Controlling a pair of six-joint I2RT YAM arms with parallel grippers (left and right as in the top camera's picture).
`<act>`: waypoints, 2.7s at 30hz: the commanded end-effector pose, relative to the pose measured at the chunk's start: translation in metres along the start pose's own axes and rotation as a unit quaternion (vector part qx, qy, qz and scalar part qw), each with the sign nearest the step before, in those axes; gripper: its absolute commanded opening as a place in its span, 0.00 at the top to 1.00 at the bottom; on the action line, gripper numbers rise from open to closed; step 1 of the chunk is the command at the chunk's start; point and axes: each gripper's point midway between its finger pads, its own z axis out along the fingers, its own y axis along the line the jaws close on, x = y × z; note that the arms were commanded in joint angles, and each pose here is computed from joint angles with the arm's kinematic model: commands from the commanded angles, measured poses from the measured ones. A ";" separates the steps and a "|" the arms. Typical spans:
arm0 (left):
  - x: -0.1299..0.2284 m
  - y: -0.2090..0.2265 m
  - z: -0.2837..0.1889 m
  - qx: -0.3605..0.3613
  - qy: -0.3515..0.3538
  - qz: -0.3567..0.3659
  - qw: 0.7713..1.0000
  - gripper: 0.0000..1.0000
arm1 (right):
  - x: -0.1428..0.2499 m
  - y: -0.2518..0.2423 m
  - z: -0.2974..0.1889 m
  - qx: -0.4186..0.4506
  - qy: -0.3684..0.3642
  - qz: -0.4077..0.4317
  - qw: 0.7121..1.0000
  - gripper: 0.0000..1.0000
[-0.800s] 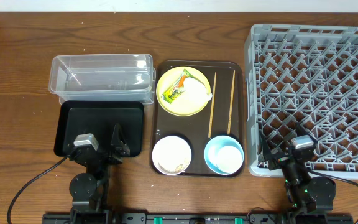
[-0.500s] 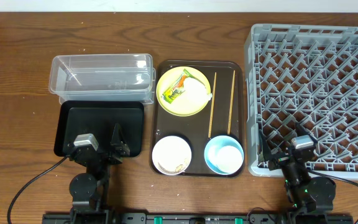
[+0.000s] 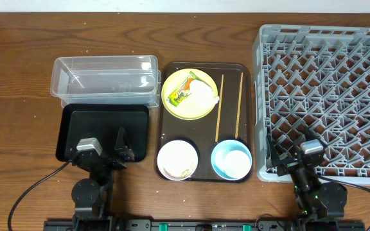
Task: Sort waste into correct bins and load items into the dishwasher rack
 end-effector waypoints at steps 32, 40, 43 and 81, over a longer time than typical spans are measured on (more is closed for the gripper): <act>-0.087 -0.171 -0.013 0.254 0.421 -0.106 0.864 0.04 | -0.110 0.023 0.056 -0.080 0.308 0.180 0.931 0.01; 0.040 -0.209 -0.026 0.207 0.572 0.052 0.792 0.20 | -0.106 0.021 0.065 -0.068 0.319 0.213 0.921 0.01; 0.073 -0.234 -0.034 0.220 0.600 0.074 0.766 0.22 | -0.103 0.021 0.063 -0.067 0.324 0.215 0.919 0.01; -0.060 -0.244 -0.018 0.450 0.508 -0.171 0.714 0.94 | -0.112 0.096 0.041 -0.305 0.312 0.126 0.891 0.11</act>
